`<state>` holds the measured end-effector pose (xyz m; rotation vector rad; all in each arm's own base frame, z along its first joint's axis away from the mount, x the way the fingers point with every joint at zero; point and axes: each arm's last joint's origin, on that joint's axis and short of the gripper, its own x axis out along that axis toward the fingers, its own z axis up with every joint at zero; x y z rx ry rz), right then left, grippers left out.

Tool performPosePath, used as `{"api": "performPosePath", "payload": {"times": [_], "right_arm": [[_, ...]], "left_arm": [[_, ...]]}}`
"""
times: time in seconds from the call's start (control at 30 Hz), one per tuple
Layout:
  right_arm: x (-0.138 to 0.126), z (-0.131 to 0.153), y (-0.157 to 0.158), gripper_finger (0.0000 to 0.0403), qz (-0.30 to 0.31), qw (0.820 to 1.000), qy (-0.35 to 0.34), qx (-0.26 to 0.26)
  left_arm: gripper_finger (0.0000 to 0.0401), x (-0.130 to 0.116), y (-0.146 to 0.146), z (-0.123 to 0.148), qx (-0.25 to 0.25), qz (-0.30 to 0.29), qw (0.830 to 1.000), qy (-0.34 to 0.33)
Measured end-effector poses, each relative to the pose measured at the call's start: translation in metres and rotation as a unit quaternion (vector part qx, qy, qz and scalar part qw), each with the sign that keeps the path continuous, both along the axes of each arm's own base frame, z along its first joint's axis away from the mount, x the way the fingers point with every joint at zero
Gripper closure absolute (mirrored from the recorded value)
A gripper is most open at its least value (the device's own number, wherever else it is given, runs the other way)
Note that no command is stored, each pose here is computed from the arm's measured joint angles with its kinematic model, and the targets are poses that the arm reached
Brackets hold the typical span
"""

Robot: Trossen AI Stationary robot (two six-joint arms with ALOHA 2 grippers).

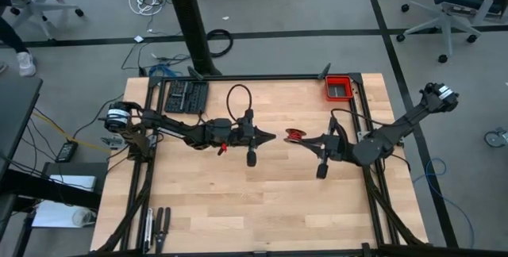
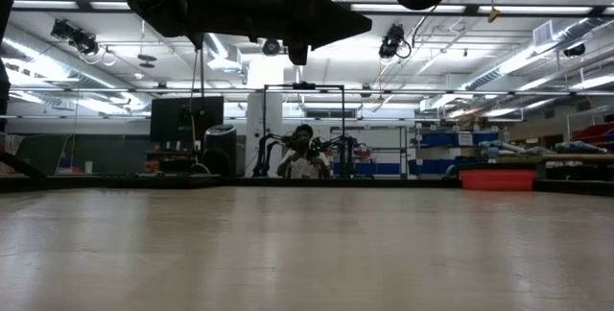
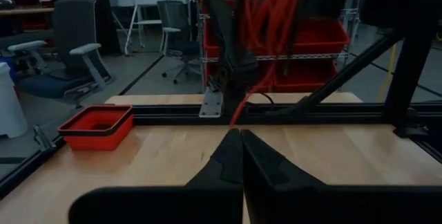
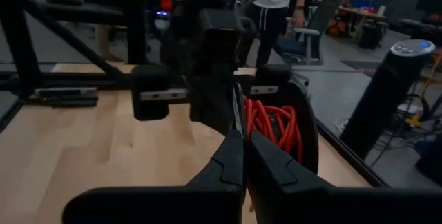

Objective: Coil cords
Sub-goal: Coil the red wire on the black spool

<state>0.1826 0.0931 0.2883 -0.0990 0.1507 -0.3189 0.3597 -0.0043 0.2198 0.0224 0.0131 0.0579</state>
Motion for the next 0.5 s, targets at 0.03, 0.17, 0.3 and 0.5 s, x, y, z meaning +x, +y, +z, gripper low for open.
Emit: {"api": "performPosePath", "payload": {"times": [0.03,0.17,0.3,0.5], "right_arm": [[-0.0008,0.0006,-0.0006,0.0399,-0.003,1.0,-0.002,0.003],[-0.0009,0.0032,-0.0007,0.0399,-0.003,1.0,-0.014,0.01],[-0.0003,0.0035,-0.0009,0.0399,0.003,1.0,-0.014,0.013],[-0.0005,0.0029,0.0007,0.0399,0.018,0.999,-0.015,0.027]], "left_arm": [[0.0401,0.0,-0.0001,0.0,0.0,-0.001,1.0,0.0],[0.0401,0.0001,-0.0014,0.0007,-0.004,-0.024,1.0,-0.004],[0.04,0.0,-0.0014,0.0031,-0.022,-0.024,0.999,-0.017],[0.0377,-0.0003,-0.002,0.008,-0.041,-0.042,0.997,-0.041]]}}
